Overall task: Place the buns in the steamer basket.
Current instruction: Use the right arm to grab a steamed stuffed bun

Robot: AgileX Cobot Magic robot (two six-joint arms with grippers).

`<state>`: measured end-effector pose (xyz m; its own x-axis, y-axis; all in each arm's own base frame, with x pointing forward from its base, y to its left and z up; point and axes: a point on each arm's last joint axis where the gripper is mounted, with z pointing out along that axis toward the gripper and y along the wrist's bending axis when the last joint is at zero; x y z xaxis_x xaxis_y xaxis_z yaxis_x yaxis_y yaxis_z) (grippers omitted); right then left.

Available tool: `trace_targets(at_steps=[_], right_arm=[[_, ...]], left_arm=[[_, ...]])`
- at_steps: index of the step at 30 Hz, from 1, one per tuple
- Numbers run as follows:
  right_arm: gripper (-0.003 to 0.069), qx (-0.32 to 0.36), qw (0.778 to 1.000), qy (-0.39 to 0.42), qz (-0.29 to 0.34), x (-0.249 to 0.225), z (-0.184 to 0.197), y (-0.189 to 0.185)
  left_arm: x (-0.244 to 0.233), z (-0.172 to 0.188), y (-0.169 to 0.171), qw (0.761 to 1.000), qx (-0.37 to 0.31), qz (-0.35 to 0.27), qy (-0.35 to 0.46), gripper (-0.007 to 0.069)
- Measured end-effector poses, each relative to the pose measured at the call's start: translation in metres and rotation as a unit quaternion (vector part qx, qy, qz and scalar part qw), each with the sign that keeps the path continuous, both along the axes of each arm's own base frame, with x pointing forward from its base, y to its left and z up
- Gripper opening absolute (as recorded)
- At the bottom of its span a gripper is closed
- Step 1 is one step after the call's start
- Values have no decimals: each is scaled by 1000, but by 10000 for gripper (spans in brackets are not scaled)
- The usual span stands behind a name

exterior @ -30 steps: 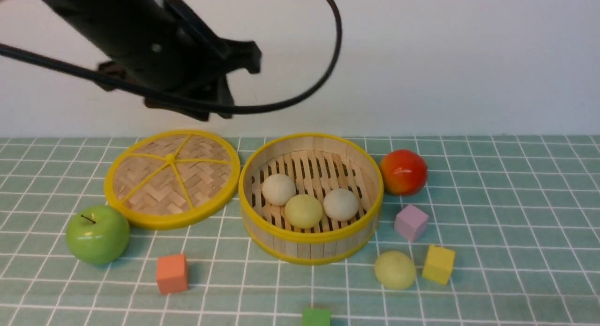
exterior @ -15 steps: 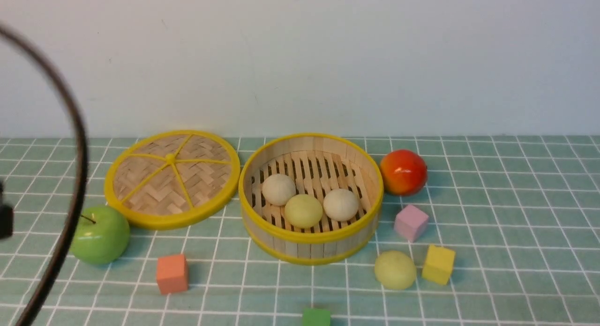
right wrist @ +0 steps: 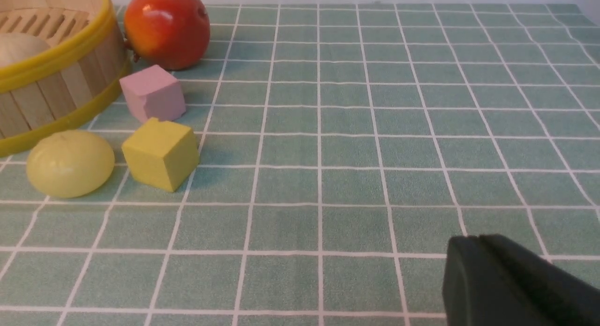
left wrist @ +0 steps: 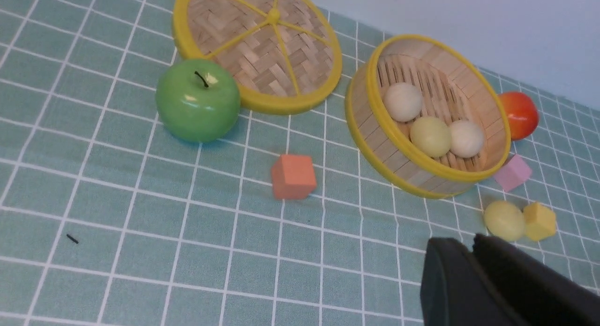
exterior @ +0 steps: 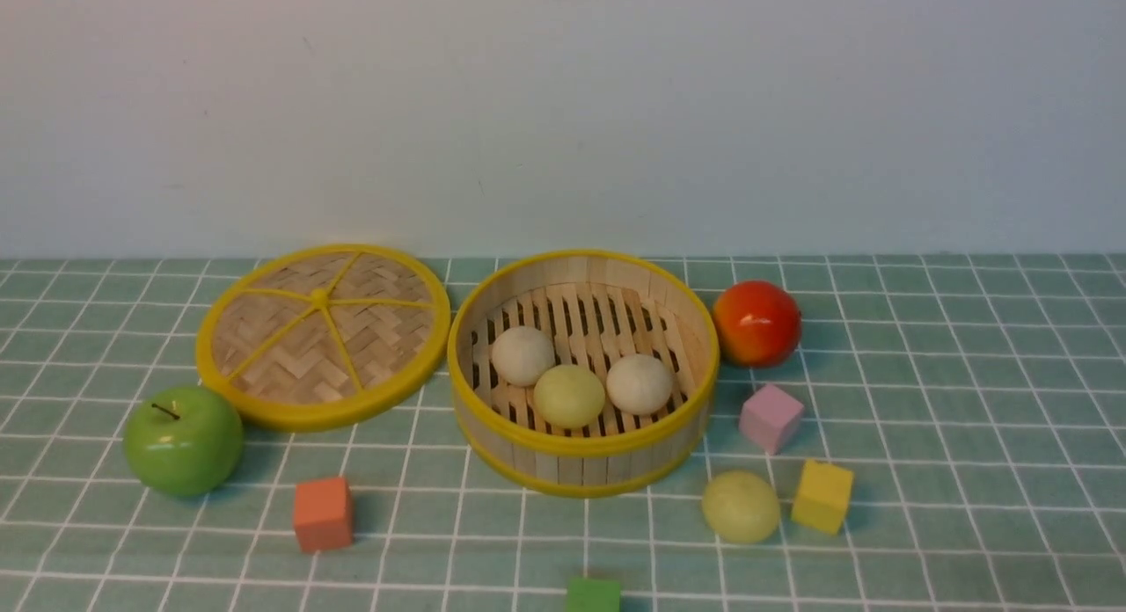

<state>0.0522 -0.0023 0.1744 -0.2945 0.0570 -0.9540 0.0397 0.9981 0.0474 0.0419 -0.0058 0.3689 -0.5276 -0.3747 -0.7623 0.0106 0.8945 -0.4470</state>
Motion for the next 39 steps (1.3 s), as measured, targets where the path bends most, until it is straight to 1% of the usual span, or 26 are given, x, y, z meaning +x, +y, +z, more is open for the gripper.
trace_targets(at_steps=[12, 14, 15, 16, 17, 19, 23, 24, 26, 27, 28, 29, 30, 34, 36, 38, 39], right_arm=[[41, 0, 1000, 0, 0, 0, 0, 0], [41, 0, 1000, 0, 0, 0, 0, 0], [42, 0, 1000, 0, 0, 0, 0, 0], [42, 0, 1000, 0, 0, 0, 0, 0], [42, 0, 1000, 0, 0, 0, 0, 0], [44, 0, 1000, 0, 0, 0, 0, 0], [50, 0, 1000, 0, 0, 0, 0, 0], [50, 0, 1000, 0, 0, 0, 0, 0], [56, 0, 1000, 0, 0, 0, 0, 0], [59, 0, 1000, 0, 0, 0, 0, 0], [59, 0, 1000, 0, 0, 0, 0, 0], [62, 0, 1000, 0, 0, 0, 0, 0], [64, 0, 1000, 0, 0, 0, 0, 0], [70, 0, 1000, 0, 0, 0, 0, 0], [72, 0, 1000, 0, 0, 0, 0, 0], [74, 0, 1000, 0, 0, 0, 0, 0], [74, 0, 1000, 0, 0, 0, 0, 0]], left_arm=[[1, -2, 0, 1000, 5, 1, 0, 101], [3, -9, 0, 1000, 13, 1, -14, 102], [3, -14, 0, 999, 14, 0, -33, 102], [3, -15, 1, 999, 16, 0, -33, 102], [2, -17, 1, 999, 16, 2, -50, 102], [-1, -30, 5, 993, 22, 20, -115, 102], [-10, -56, 9, 970, 23, 67, -231, 102], [-9, -59, 8, 969, 25, 72, -237, 102], [-12, -79, 10, 956, 30, 101, -273, 102], [-10, -87, 10, 955, 34, 109, -276, 102], [-11, -87, 10, 954, 33, 108, -278, 102], [-6, -101, 10, 958, 47, 115, -258, 104], [-4, -109, 10, 961, 58, 116, -244, 106], [0, -124, 10, 966, 90, 109, -217, 101], [2, -130, 10, 967, 99, 106, -209, 74], [4, -138, 10, 969, 102, 104, -200, 31], [4, -139, 10, 969, 102, 104, -199, 26]])
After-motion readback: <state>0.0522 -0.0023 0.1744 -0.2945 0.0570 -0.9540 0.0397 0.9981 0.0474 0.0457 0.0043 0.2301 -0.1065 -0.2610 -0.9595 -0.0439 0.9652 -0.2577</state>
